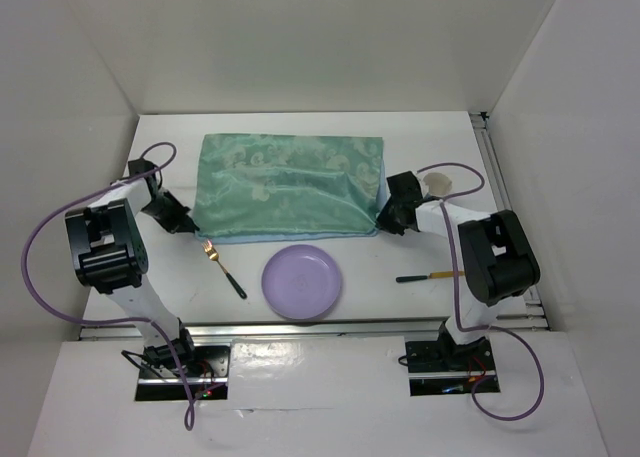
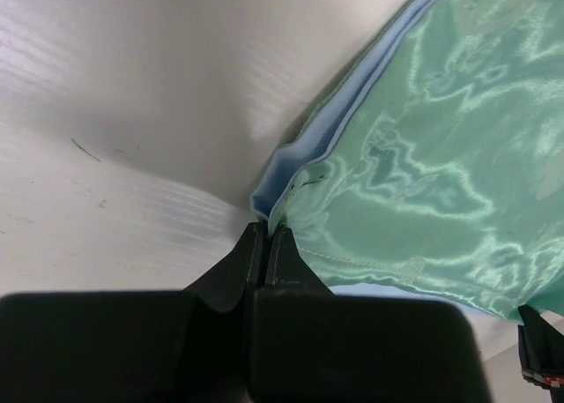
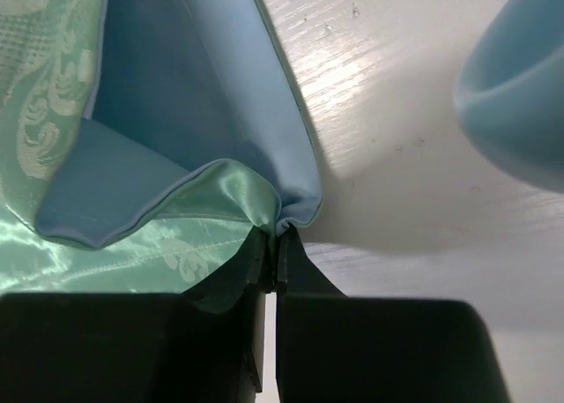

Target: Set the dinner table for one person

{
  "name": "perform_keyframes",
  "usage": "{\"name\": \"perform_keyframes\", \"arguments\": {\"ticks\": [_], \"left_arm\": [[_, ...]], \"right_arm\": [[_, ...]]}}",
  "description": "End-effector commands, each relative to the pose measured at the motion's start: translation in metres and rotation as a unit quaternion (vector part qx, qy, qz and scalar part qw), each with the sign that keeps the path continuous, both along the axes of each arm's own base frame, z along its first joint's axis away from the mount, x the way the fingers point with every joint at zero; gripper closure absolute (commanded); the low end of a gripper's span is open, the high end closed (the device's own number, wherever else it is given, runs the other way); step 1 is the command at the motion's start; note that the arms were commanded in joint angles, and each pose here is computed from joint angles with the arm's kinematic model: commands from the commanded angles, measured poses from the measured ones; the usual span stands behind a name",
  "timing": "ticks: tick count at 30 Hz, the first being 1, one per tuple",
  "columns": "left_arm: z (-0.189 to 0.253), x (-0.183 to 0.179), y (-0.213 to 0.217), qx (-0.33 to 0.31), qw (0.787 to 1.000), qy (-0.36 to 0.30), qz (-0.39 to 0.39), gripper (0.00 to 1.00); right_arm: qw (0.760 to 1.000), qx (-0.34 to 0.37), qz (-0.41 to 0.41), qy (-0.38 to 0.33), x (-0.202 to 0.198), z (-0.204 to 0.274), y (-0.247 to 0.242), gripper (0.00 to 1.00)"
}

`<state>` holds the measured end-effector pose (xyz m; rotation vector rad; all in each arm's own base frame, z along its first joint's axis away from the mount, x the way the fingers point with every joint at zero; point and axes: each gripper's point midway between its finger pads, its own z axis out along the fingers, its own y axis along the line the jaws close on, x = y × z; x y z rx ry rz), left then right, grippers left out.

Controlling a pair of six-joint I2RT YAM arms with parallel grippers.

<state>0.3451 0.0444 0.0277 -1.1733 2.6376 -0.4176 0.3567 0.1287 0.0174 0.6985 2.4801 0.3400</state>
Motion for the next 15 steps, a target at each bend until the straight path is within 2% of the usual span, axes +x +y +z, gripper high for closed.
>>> {"name": "perform_keyframes", "arguments": {"ticks": [1, 4, 7, 8, 10, 11, 13, 14, 15], "left_arm": [[0.024, 0.023, 0.005, 0.007, 0.999, -0.034, -0.017, 1.00], [0.044, 0.035, 0.008, 0.009, 0.998, -0.051, -0.023, 1.00], [0.088, 0.055, 0.016, 0.028, 0.995, -0.092, -0.022, 1.00], [0.110, 0.066, 0.020, 0.036, 0.993, -0.114, -0.022, 1.00], [0.143, 0.077, 0.021, 0.043, 0.988, -0.147, -0.024, 1.00], [0.179, 0.088, 0.023, 0.053, 0.981, -0.187, -0.026, 1.00], [0.215, 0.085, 0.026, 0.058, 0.975, -0.212, -0.028, 1.00], [0.253, 0.083, 0.029, 0.074, 0.965, -0.251, -0.024, 1.00], [0.269, 0.079, 0.025, 0.074, 0.959, -0.271, -0.029, 1.00]], "right_arm": [[0.999, -0.032, -0.018, -0.019, 0.015, 0.019, -0.011, 1.00], [0.997, -0.040, -0.019, -0.058, 0.031, 0.051, -0.013, 1.00], [0.992, -0.048, -0.008, -0.116, 0.058, 0.106, -0.010, 1.00], [0.988, -0.043, -0.005, -0.148, 0.071, 0.140, -0.006, 1.00], [0.983, -0.052, 0.001, -0.175, 0.082, 0.171, -0.006, 1.00], [0.981, -0.053, 0.004, -0.186, 0.086, 0.185, -0.005, 1.00], [0.974, -0.046, -0.001, -0.223, 0.087, 0.234, -0.010, 1.00], [0.968, -0.043, 0.008, -0.248, 0.078, 0.263, -0.011, 1.00], [0.965, -0.043, 0.010, -0.259, 0.071, 0.275, -0.014, 1.00]]}}
